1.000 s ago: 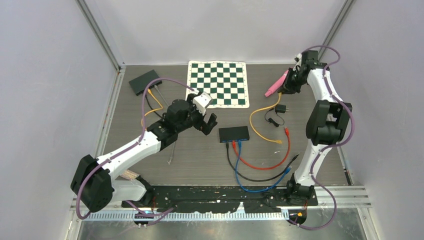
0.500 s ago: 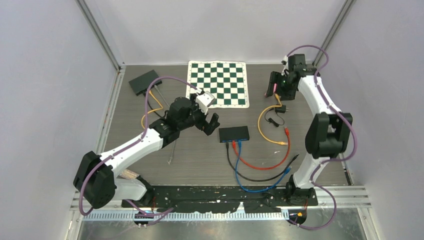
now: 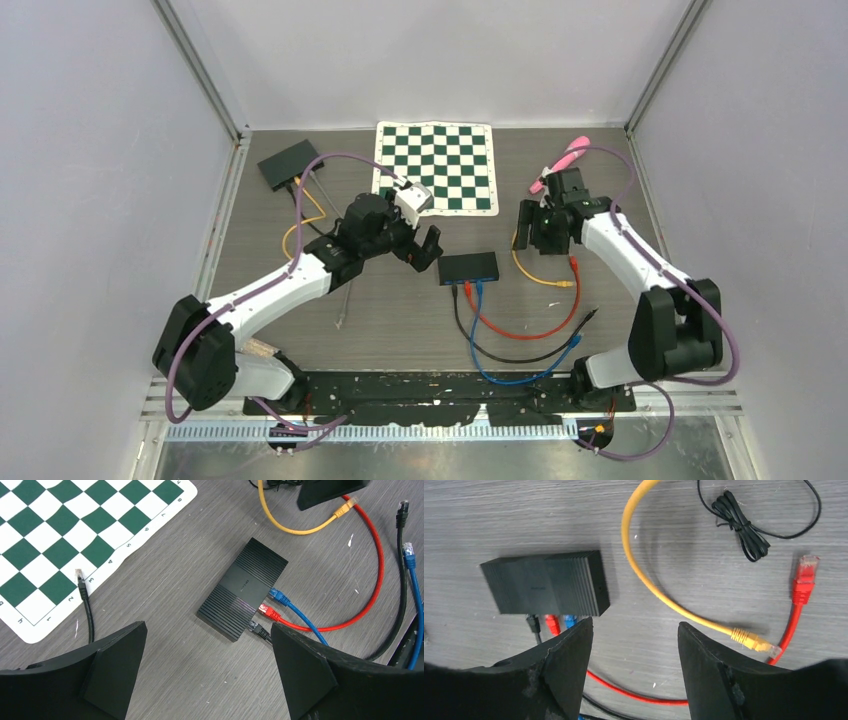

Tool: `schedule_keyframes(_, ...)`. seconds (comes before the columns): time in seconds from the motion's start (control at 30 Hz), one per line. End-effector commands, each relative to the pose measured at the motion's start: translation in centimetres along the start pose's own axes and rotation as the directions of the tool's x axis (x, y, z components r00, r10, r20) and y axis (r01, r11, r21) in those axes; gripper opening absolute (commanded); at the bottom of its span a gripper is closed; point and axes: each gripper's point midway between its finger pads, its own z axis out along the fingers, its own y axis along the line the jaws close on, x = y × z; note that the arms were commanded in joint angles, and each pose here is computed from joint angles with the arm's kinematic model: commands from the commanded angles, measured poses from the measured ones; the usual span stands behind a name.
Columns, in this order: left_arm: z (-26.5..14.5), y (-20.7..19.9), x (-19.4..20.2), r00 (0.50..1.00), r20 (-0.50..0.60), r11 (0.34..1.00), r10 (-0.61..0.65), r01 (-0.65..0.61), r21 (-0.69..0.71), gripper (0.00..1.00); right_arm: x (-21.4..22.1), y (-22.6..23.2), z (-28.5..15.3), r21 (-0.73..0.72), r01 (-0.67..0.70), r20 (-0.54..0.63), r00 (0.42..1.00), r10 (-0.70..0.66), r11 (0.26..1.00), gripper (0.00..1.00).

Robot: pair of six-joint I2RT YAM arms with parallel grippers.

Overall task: Pull the plug from the switch port
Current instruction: Place the connector at the center of the board, then pull the connector from the switch port.

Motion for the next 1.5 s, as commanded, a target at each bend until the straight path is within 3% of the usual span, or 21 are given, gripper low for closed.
schedule_keyframes(0.0, 0.2, -0.2, -2.4, 0.998, 0.065, 1.0, -0.016, 0.016, 0.01, 1.0, -3.0, 0.8, 2.3, 0.004, 0.0, 0.077, 0.997, 0.0, 1.0, 0.69)
schedule_keyframes(0.27, -0.3, 0.0, -1.7, 0.999, 0.051, 1.0, -0.019, 0.019, -0.009, 0.99, -4.7, 0.4, 7.5, 0.065, 0.078, -0.022, 0.997, -0.077, 0.995, 0.65)
schedule_keyframes(0.43, -0.2, 0.4, -1.0, 0.999, 0.041, 1.0, -0.008, 0.009, -0.023, 0.99, -3.2, -0.9, 7.6, 0.116, 0.122, -0.054, 0.992, -0.116, 0.986, 0.24)
schedule_keyframes(0.53, 0.2, 0.5, -0.9, 0.999, 0.033, 1.0, 0.0, 0.0, -0.023, 0.99, -1.9, -1.3, 6.8, 0.113, 0.145, -0.052, 0.989, -0.14, 0.983, 0.11)
schedule_keyframes(0.63, 0.6, 0.5, -1.0, 1.0, 0.02, 1.0, 0.006, -0.006, -0.015, 0.99, -0.8, -1.8, 6.1, 0.113, 0.186, -0.079, 0.981, -0.178, 0.976, 0.08)
schedule_keyframes(0.9, 1.0, 0.2, -1.2, 1.0, 0.012, 1.0, 0.015, -0.015, 0.004, 0.99, 0.6, -0.6, 6.4, 0.113, 0.342, -0.141, 0.935, -0.326, 0.933, 0.09)
schedule_keyframes(1.03, 0.9, 0.4, -0.6, 1.0, 0.003, 1.0, 0.015, -0.015, -0.003, 0.99, 0.7, -0.6, 7.0, 0.133, 0.338, -0.149, 0.936, -0.318, 0.932, 0.13)
schedule_keyframes(1.27, 0.8, 0.6, -0.3, 1.0, 0.001, 1.0, 0.014, -0.014, -0.02, 0.99, -0.8, -2.4, 6.1, 0.283, 0.285, -0.124, 0.958, -0.26, 0.916, 0.37)
schedule_keyframes(1.33, 0.7, 0.9, -0.4, 0.999, 0.021, 0.999, 0.027, -0.026, -0.034, 0.99, -1.0, -2.4, 5.3, 0.285, 0.28, -0.119, 0.959, -0.256, 0.917, 0.39)
schedule_keyframes(1.47, 0.4, 1.7, -0.5, 0.998, 0.046, 0.996, 0.04, -0.036, -0.085, 0.99, -1.1, -2.0, 3.8, 0.278, 0.262, -0.11, 0.964, -0.241, 0.924, 0.53)
